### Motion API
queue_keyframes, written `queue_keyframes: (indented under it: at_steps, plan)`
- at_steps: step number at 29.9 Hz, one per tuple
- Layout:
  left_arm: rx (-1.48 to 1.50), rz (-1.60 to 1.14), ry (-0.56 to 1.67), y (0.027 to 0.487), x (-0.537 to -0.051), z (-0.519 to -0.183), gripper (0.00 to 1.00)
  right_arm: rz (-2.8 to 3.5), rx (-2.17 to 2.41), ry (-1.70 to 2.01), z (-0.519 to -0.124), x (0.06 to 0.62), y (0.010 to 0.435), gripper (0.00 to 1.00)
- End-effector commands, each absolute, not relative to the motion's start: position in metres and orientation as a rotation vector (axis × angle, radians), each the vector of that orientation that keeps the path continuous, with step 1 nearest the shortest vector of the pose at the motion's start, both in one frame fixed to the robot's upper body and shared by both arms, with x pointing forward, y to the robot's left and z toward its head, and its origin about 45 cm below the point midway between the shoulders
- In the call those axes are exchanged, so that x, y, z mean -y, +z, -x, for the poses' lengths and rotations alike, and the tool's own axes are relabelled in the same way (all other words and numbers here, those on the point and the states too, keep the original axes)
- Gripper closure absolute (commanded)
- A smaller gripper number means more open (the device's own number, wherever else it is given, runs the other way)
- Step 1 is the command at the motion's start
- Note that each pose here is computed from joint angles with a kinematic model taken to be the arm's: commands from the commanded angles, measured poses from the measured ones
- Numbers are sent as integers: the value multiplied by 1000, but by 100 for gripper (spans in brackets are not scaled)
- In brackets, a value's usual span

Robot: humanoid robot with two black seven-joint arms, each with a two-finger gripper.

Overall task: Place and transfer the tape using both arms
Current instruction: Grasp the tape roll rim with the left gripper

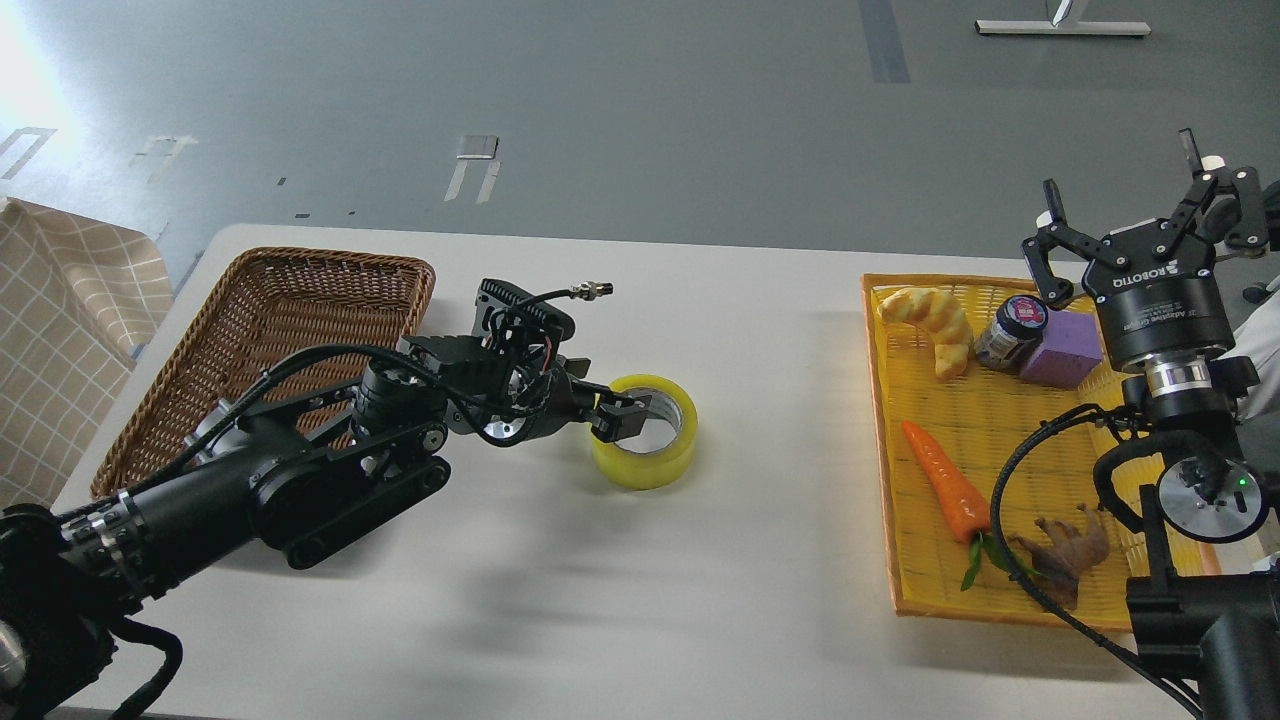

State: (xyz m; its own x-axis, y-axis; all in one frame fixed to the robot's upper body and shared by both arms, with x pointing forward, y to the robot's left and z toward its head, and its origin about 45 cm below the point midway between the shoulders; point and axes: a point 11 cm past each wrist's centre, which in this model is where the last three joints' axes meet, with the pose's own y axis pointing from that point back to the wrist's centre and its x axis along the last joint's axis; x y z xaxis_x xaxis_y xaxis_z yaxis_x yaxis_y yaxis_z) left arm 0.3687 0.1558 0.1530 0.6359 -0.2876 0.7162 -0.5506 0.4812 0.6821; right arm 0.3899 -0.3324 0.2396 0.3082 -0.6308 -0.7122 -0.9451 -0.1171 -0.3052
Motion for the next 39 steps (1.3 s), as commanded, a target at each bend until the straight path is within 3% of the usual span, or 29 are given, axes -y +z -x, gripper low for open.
queue_keyframes:
  at_steps: [1,14,20,23,24,25,26,34,39]
  plan:
    - [906,-1100,192,151,-157,-369,18,1835,-1407,540,-389,332,239,1]
    - [874,-1114,181,138,-161,-361,22,1833,-1411,545,-388,333,237,1]
    - [866,-1126,184,135,-165,-362,35,1833,-1411,545,-388,333,237,1]
    - [862,-1131,184,133,-166,-362,50,1835,-1413,547,-388,333,236,1]
    - [860,-1129,184,133,-165,-362,66,1834,-1413,546,-388,333,236,1]
    - [857,-1125,180,132,-165,-361,75,1834,-1413,546,-388,333,236,1]
    - [856,-1116,173,132,-162,-360,100,1834,-1413,546,-388,333,236,1]
    - [871,-1099,179,139,-159,-364,100,1834,-1413,546,-388,333,236,1]
    - [938,-1046,221,181,-152,-380,100,1834,-1412,544,-388,333,237,1]
